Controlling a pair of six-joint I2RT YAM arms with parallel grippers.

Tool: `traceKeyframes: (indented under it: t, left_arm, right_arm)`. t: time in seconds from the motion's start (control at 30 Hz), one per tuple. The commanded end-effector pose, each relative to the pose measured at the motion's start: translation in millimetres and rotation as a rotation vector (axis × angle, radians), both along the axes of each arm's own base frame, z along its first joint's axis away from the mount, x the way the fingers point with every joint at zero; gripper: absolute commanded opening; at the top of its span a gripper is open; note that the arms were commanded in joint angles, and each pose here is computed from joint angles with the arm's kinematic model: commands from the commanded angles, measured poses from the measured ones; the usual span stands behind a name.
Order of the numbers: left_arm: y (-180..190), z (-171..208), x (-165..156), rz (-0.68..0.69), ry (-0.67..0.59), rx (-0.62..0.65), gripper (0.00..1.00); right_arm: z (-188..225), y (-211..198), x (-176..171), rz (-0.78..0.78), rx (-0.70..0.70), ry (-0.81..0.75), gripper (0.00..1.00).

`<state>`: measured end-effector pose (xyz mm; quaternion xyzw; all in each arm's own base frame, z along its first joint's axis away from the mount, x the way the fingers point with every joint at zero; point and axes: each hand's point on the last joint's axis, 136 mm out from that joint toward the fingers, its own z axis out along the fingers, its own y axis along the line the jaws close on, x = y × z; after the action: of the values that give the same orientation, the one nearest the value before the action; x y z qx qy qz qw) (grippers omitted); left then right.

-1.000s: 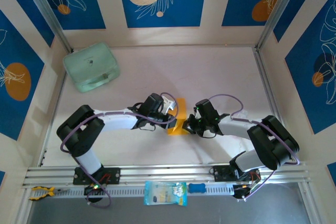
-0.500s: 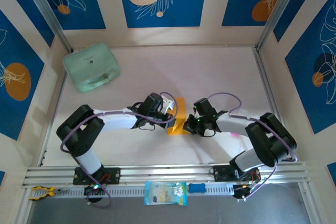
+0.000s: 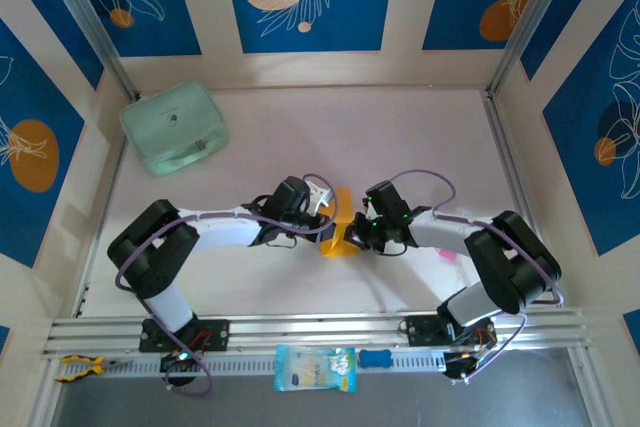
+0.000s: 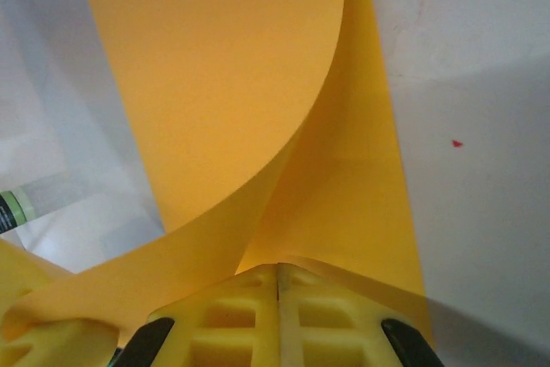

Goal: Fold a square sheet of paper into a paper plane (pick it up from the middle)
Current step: Fold the triangle a second time at the center of the table.

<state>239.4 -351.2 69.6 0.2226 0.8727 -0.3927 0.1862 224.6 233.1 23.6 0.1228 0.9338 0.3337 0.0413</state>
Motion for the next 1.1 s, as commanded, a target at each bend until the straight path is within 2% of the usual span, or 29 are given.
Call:
traceKeyframes:
  t: [0.0,0.23,1.07]
  left_arm:
    - [6,-7,3,0.016,0.003,0.018,0.00]
    - [16,-13,8,0.036,-0.013,0.069,0.00]
    - [36,-44,17,0.113,-0.006,0.189,0.00]
  right_arm:
    - [-8,4,-5,0.000,0.000,0.044,0.03]
    - [-24,-14,-19,-0.022,-0.077,0.083,0.03]
    - [-17,-16,-18,-0.002,-0.073,0.072,0.03]
